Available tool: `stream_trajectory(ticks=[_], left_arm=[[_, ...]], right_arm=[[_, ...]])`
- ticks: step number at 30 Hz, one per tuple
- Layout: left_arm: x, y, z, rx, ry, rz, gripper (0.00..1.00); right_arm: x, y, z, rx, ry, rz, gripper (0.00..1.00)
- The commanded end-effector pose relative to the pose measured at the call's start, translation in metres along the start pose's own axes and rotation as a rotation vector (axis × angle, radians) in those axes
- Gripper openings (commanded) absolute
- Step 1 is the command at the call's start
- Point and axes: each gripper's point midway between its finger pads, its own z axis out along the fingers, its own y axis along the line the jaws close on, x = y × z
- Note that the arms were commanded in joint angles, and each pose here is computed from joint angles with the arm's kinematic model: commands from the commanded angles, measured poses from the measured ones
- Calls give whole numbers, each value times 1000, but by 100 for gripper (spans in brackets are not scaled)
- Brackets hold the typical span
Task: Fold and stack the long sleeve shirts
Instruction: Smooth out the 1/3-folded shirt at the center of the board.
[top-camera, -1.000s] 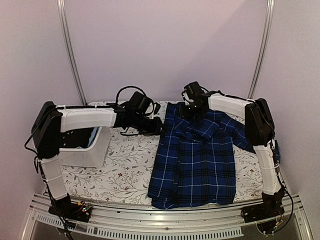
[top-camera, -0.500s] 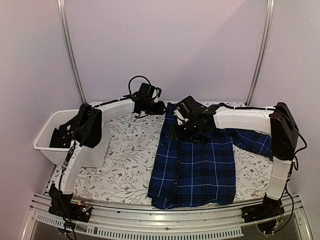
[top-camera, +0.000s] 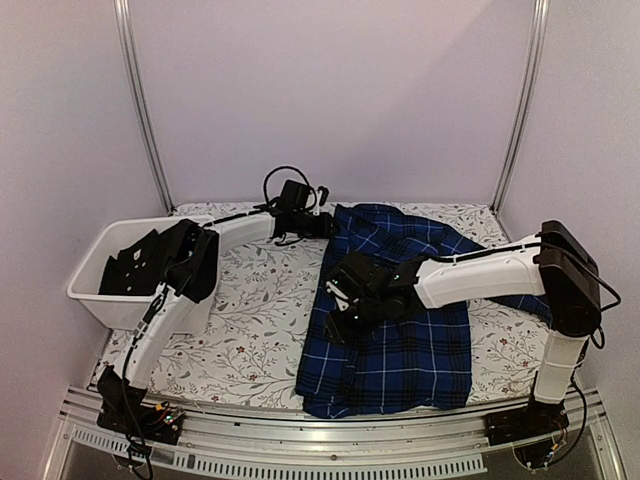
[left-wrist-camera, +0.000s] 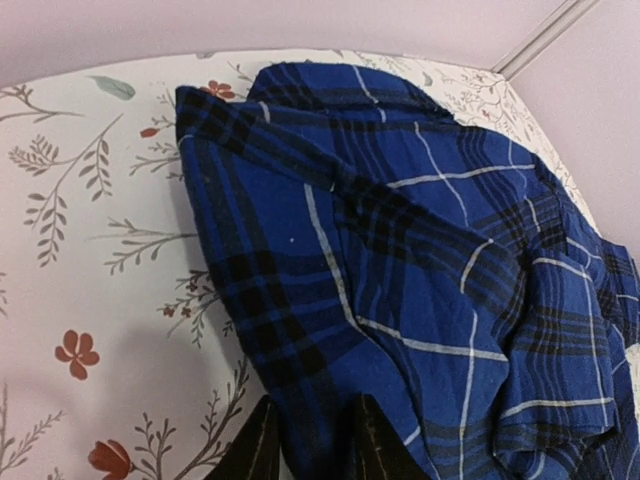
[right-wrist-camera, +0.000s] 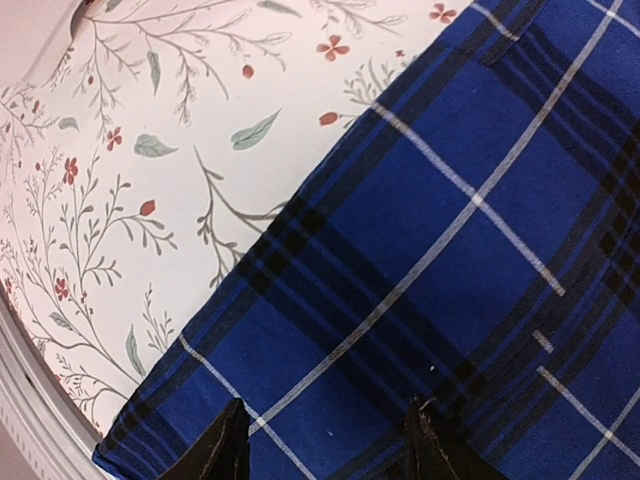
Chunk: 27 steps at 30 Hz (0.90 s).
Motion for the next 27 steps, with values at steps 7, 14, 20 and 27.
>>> stream_trajectory(ticks=[7, 14, 20, 27], left_arm=[[-45, 17, -5, 73, -142, -35, 4], [-43, 35, -6, 95, -132, -69, 4], [-45, 48, -17, 78, -105, -97, 39], [-82, 20, -55, 121, -147, -50, 47]], right_arm=[[64, 18, 34, -60, 139, -68, 52], [83, 18, 37, -81, 181, -76, 52], [52, 23, 20, -80, 129, -48, 52], [-30, -1, -39, -76, -71, 61, 57]])
